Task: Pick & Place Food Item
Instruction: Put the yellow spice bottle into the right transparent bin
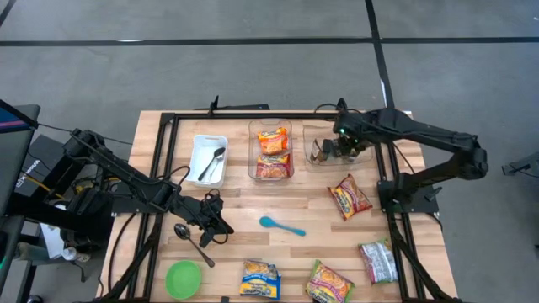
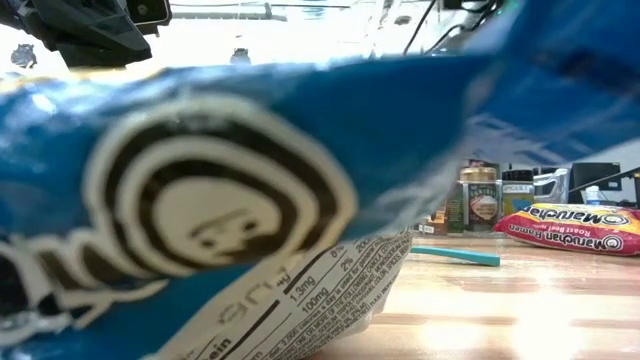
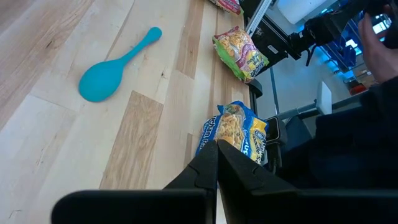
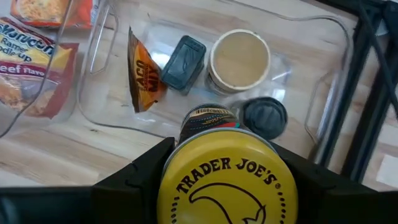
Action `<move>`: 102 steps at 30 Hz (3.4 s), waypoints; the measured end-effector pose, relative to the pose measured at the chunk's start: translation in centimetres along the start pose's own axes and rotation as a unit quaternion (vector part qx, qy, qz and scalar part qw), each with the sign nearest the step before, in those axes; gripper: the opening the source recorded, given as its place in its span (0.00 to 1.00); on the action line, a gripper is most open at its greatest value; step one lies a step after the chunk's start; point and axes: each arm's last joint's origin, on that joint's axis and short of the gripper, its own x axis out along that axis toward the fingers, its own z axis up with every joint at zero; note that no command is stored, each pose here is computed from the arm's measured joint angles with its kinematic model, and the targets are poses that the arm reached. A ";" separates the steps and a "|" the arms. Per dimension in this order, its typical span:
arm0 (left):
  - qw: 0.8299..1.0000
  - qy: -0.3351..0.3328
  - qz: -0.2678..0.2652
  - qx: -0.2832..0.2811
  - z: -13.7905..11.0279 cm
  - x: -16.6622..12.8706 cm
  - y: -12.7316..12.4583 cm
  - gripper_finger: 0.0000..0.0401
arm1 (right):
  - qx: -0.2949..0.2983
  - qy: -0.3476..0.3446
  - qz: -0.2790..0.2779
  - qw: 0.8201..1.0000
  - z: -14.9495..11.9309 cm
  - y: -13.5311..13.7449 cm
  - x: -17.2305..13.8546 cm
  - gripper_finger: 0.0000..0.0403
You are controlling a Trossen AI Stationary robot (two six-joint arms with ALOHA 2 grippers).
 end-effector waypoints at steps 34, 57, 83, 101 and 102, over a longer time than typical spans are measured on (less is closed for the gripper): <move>1.000 -0.008 -0.008 -0.002 0.2 0.0 -0.2 0.00 | 0.047 0.030 0.002 0.998 0.2 -0.1 8.3 0.52; 1.000 -0.008 -0.008 -0.001 0.1 0.0 -0.2 0.00 | 0.065 0.042 0.019 0.997 -0.9 -0.3 11.2 0.52; 1.000 -0.013 -0.014 -0.003 0.3 0.0 -0.3 0.00 | 0.040 0.052 0.013 0.998 -0.9 0.7 12.5 0.55; 1.000 -0.013 -0.014 -0.002 0.2 0.0 -0.3 0.00 | 0.033 0.046 0.021 0.998 -0.7 0.8 12.5 0.57; 1.000 -0.013 -0.014 -0.002 0.2 0.0 -0.3 0.00 | 0.031 0.046 0.021 0.998 -0.7 0.8 12.5 0.57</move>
